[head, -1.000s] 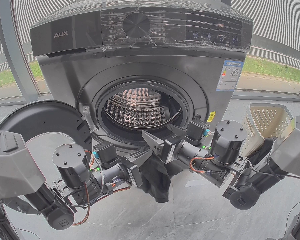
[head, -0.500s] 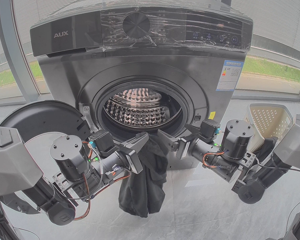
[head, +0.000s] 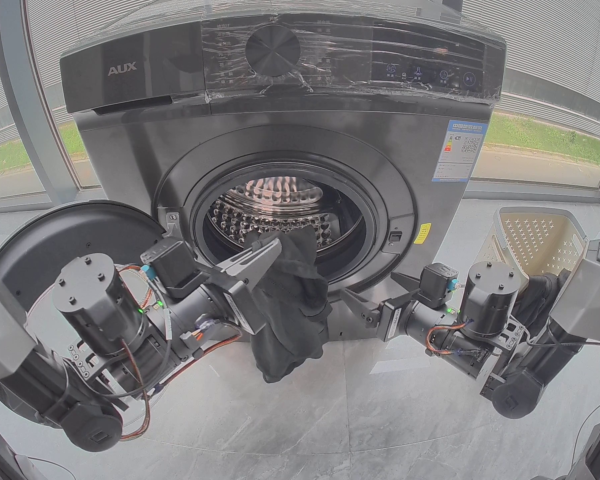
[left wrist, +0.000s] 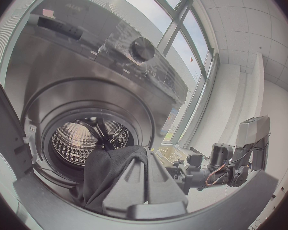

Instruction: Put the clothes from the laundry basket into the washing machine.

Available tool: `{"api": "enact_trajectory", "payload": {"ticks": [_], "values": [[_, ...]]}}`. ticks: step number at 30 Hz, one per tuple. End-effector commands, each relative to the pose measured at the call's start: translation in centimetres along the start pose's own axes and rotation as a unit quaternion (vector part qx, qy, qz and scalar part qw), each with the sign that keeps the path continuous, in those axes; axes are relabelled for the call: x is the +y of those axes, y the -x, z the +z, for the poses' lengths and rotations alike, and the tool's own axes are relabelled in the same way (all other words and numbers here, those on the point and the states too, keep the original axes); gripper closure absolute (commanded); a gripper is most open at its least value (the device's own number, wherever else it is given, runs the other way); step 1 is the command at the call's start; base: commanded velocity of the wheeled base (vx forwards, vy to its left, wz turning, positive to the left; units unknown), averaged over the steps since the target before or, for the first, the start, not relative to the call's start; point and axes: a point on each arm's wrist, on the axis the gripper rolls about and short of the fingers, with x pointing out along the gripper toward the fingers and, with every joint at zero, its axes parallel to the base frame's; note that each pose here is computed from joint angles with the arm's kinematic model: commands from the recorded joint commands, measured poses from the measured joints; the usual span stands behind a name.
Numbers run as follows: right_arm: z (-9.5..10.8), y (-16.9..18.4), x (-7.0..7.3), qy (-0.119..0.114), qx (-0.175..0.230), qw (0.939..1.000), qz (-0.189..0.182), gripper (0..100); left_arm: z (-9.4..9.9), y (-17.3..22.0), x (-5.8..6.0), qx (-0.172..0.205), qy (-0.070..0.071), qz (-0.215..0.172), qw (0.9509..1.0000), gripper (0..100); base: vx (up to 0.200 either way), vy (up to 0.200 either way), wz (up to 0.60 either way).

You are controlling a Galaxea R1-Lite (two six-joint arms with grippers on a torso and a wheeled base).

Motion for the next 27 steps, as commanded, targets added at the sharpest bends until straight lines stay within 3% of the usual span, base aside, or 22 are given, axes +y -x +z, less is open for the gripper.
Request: {"api": "enact_trajectory", "payload": {"ticks": [1,16,27], "values": [[-1.2,0.6,0.1,-0.001,0.026,0.9997,0.001,0,1.9,1.2,-0.6,-0.027,-0.003,-0.01,0.9996,100,0.0,0.0,0.0],[-5.4,-0.3,-0.4,0.003,0.097,0.9952,0.018,0,2.3,1.0,-0.1,-0.037,-0.004,-0.003,0.9993,100,0.0,0.0,0.0],[-8.6,-1.0,-0.8,0.017,0.112,0.9902,0.081,0,2.3,1.1,-0.1,-0.035,-0.004,-0.003,0.9994,100,0.0,0.0,0.0]]}}
